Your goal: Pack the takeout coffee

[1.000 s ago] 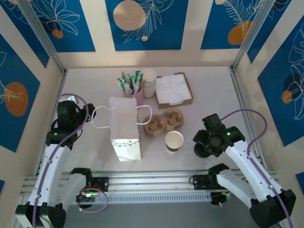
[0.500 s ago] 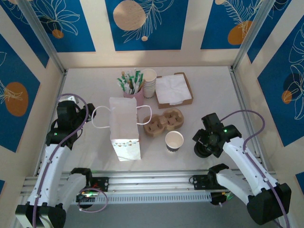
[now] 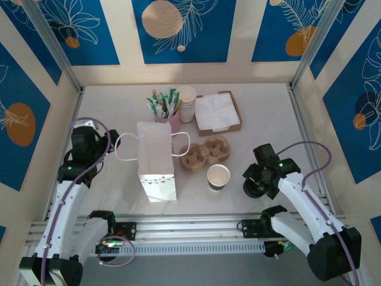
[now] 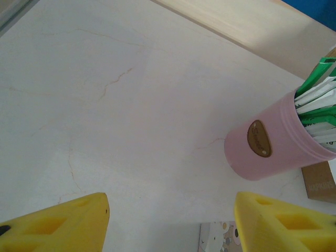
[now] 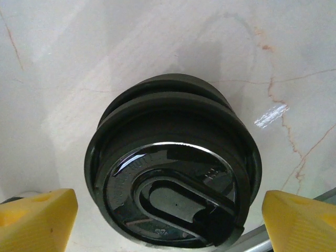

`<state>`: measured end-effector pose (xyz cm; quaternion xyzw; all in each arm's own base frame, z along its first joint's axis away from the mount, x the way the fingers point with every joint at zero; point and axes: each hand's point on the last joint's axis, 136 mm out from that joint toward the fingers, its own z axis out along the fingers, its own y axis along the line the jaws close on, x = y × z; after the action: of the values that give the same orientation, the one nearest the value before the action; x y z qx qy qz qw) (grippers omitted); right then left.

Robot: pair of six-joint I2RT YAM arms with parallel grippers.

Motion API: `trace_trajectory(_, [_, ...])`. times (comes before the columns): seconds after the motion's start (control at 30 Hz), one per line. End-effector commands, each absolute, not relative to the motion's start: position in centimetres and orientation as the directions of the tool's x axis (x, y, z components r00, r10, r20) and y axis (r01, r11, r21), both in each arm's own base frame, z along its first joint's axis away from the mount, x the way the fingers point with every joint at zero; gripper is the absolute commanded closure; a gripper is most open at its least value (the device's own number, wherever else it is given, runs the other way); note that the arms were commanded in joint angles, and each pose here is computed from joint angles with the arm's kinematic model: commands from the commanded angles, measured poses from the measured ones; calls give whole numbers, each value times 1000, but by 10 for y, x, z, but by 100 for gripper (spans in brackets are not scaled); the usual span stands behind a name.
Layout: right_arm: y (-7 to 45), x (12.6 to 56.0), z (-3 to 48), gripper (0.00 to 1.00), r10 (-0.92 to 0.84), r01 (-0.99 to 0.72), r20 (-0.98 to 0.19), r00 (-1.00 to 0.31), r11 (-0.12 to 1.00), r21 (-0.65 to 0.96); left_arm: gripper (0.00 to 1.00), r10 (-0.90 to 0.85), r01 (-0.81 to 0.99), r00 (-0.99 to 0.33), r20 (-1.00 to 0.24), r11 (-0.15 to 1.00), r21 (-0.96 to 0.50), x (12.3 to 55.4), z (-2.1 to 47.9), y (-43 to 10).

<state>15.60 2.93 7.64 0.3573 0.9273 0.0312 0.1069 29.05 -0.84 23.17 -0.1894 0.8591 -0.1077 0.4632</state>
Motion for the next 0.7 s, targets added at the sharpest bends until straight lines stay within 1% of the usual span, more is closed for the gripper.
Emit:
trace_trajectory(0.0, [30, 157, 72, 9, 683, 667, -165, -711, 730, 148, 36, -429, -239, -485, -762, 903, -357, 289, 232, -4])
trace_trajectory(0.1, [29, 156, 71, 10, 682, 666, -167, -712, 732, 145, 36, -429, -239, -485, -762, 903, -356, 289, 232, -4])
trace_trajectory(0.3, [27, 156, 69, 16, 683, 668, -173, -709, 730, 143, 36, -429, -239, -485, -762, 903, -356, 289, 232, -4])
trace_trajectory(0.5, [27, 157, 67, 16, 683, 667, -174, -710, 731, 144, 36, -429, -238, -485, -762, 903, -357, 289, 232, -4])
trace_trajectory(0.67, [27, 156, 64, 18, 688, 673, -169, -705, 725, 145, 36, -429, -238, -485, -762, 903, -357, 289, 232, -4])
